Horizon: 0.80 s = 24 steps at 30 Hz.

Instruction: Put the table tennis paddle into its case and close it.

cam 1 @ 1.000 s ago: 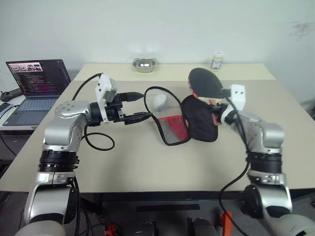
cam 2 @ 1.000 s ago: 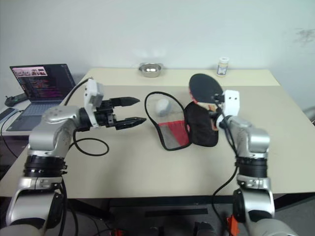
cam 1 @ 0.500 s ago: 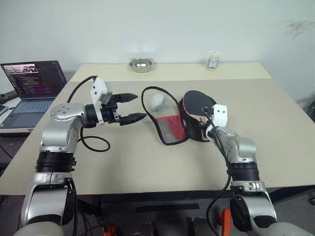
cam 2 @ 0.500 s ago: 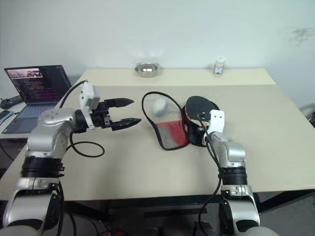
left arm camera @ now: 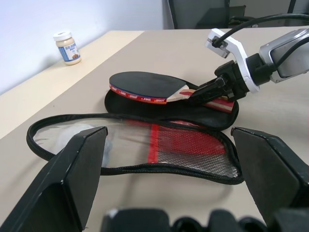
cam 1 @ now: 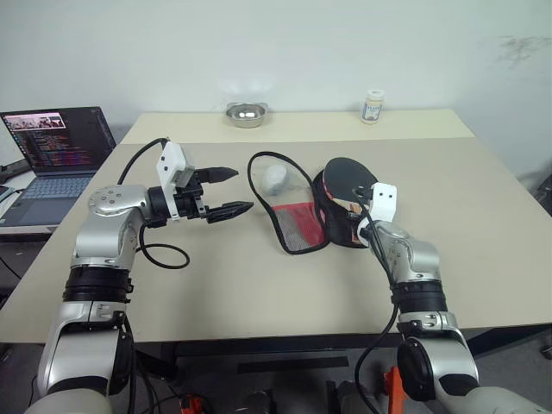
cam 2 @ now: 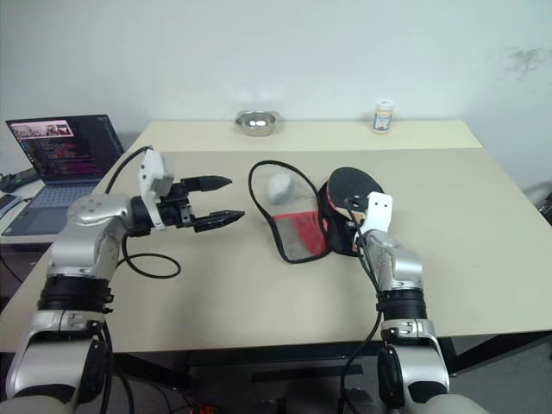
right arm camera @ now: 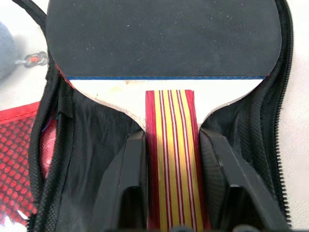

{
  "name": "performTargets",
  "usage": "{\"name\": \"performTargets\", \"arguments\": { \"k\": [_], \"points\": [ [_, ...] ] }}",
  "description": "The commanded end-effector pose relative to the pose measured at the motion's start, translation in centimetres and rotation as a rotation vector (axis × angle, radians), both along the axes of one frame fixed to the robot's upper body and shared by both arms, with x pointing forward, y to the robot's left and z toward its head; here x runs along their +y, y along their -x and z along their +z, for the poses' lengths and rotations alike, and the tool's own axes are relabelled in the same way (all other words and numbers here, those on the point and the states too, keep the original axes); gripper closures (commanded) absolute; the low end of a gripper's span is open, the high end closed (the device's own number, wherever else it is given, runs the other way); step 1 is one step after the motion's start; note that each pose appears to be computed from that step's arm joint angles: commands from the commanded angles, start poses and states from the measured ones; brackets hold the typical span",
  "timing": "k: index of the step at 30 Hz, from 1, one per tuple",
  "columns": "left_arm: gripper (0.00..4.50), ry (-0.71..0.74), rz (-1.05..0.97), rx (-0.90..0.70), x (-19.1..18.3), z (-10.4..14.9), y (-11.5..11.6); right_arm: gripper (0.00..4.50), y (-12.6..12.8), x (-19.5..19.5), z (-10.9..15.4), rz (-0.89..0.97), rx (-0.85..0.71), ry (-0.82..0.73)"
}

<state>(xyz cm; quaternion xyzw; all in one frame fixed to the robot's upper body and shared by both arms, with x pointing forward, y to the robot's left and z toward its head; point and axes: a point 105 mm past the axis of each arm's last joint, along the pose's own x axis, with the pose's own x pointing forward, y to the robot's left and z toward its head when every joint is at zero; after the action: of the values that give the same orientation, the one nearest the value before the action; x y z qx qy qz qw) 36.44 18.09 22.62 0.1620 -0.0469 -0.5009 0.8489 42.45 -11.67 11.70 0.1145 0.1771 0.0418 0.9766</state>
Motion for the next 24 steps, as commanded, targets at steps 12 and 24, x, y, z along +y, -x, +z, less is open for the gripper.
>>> {"name": "performTargets", "arguments": {
  "k": [12, 24],
  "points": [
    [0.00, -0.044, 0.133, 0.050, 1.9, -2.2, -1.4, 0.03, 6.9, 2.1, 9.1, 0.531, -0.308, 0.213],
    [1.32, -0.146, 0.212, 0.107, 0.2, -6.8, -5.3, 0.00, 13.9, -2.7, 11.5, 0.893, -0.311, 0.396]
  ]
}}
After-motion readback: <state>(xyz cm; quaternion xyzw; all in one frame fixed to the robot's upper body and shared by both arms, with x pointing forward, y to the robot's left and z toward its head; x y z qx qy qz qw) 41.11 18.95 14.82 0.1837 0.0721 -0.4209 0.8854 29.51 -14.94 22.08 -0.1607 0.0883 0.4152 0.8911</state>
